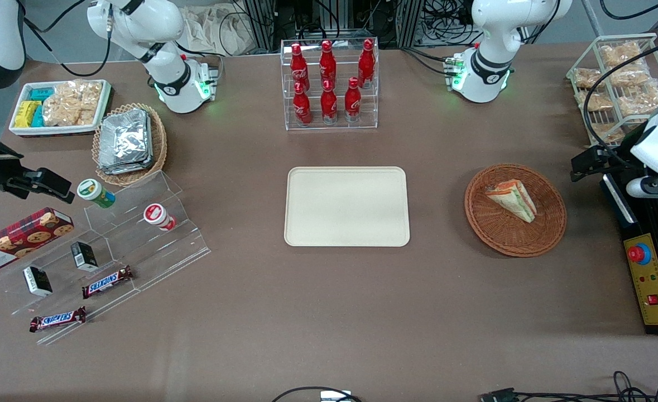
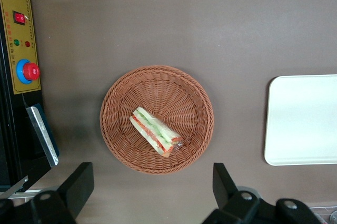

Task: Place sandwich from basket to tray

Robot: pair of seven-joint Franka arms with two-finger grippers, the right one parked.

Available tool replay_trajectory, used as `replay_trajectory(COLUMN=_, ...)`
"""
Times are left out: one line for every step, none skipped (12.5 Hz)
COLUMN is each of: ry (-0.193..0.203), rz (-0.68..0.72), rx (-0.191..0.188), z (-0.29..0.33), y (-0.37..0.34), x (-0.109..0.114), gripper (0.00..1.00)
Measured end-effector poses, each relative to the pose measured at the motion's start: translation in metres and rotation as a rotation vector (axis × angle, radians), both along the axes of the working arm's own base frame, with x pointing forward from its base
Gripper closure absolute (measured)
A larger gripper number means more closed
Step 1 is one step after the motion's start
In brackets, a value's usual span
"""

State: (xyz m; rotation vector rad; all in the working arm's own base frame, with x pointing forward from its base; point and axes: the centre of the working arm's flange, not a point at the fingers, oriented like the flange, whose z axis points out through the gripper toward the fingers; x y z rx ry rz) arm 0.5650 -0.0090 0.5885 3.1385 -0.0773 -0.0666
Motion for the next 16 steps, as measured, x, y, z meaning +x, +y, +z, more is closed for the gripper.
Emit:
replay_trajectory(ry=0.0, rz=0.0, rx=0.0, z=0.0, y=0.0, x=0.0, gripper=0.0)
replay_trajectory(ry=-0.001, rz=0.0, rx=0.0, z=0.0, y=0.0, x=0.0, gripper=0.0)
replay_trajectory(ry=-0.001, rz=0.0, rx=0.0, z=0.001, y=0.0, x=0.0, gripper=0.0)
replay_trajectory(ry=-0.001, rz=0.003, rx=0.0, z=0.001, y=0.001, x=0.0, gripper=0.0)
replay_trajectory(ry=-0.001, rz=0.006, rx=0.001, z=0.0, y=0.003, x=0.0, gripper=0.0)
replay_trajectory(ry=0.001, rz=0.009, rx=0.001, z=-0.001, y=0.005, x=0.0, gripper=0.0)
replay_trajectory(ry=0.008, rz=0.015, rx=0.002, z=-0.004, y=0.006, x=0.001, gripper=0.0)
replay_trajectory(ry=0.014, rz=0.034, rx=0.003, z=-0.01, y=0.006, x=0.001, gripper=0.0)
replay_trajectory(ry=0.017, rz=0.067, rx=0.006, z=-0.018, y=0.007, x=0.001, gripper=0.0)
replay_trajectory(ry=0.018, rz=0.106, rx=0.008, z=-0.028, y=0.009, x=0.0, gripper=0.0)
replay_trajectory(ry=0.019, rz=0.141, rx=0.01, z=-0.04, y=0.011, x=-0.001, gripper=0.0)
replay_trajectory(ry=0.019, rz=0.17, rx=0.013, z=-0.051, y=0.012, x=-0.006, gripper=0.0)
replay_trajectory(ry=0.013, rz=0.199, rx=0.016, z=-0.063, y=0.012, x=-0.013, gripper=0.0)
replay_trajectory(ry=0.005, rz=0.233, rx=0.02, z=-0.075, y=0.012, x=-0.023, gripper=0.0)
replay_trajectory(ry=-0.005, rz=0.276, rx=0.024, z=-0.089, y=0.014, x=-0.035, gripper=0.0)
replay_trajectory(ry=-0.015, rz=0.314, rx=0.027, z=-0.103, y=0.016, x=-0.048, gripper=0.0)
